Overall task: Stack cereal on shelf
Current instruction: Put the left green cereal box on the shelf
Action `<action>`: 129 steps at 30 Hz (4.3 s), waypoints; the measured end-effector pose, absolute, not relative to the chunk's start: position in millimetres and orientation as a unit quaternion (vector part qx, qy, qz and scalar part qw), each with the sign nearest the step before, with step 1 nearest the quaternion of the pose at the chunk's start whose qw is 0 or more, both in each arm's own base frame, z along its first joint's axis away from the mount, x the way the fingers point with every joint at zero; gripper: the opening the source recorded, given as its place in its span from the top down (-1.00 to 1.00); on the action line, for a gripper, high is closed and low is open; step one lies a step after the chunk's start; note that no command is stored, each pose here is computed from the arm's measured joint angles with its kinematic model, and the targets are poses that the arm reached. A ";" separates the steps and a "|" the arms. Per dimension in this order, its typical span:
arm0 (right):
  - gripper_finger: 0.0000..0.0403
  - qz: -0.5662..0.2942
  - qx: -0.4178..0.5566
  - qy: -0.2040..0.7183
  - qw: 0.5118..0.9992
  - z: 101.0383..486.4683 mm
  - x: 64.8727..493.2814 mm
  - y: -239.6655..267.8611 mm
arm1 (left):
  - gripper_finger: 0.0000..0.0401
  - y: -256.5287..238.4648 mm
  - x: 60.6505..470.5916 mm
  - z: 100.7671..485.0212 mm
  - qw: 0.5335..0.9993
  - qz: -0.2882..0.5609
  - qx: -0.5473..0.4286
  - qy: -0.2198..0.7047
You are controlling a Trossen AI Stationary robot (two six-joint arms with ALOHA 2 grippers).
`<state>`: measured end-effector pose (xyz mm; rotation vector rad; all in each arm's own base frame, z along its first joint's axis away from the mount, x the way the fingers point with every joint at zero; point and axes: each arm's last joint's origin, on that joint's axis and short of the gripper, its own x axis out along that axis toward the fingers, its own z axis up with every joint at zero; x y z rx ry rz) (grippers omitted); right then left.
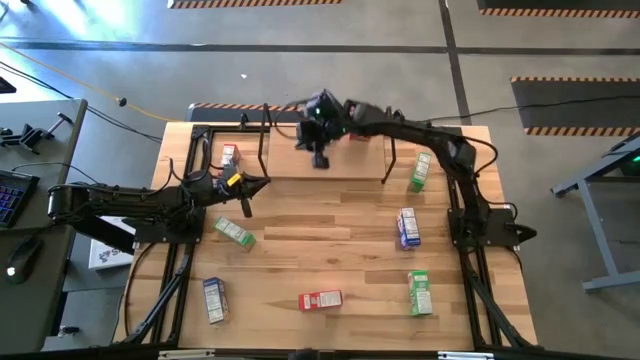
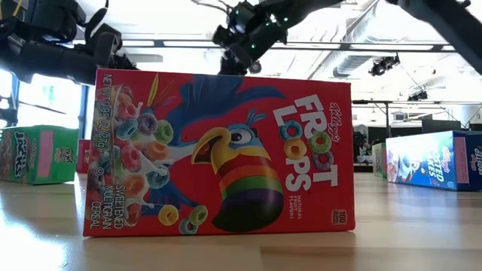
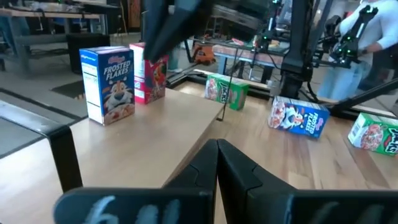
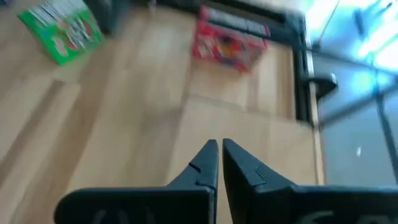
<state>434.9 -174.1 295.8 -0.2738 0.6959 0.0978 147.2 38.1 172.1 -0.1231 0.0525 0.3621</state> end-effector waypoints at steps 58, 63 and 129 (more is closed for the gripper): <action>1.00 -0.029 -0.070 0.188 0.979 228.7 346.8 -46.5 | -0.11 -9.7 170.4 228.2 0.858 0.023 -0.095 0.504; 1.00 -0.024 -0.074 0.188 0.979 228.7 347.2 -43.2 | -0.22 -22.4 173.9 224.9 0.822 -0.003 -0.073 0.565; -0.44 0.058 0.014 0.024 0.998 242.0 346.4 -26.2 | 0.15 -16.3 206.6 238.2 0.995 0.056 0.005 0.086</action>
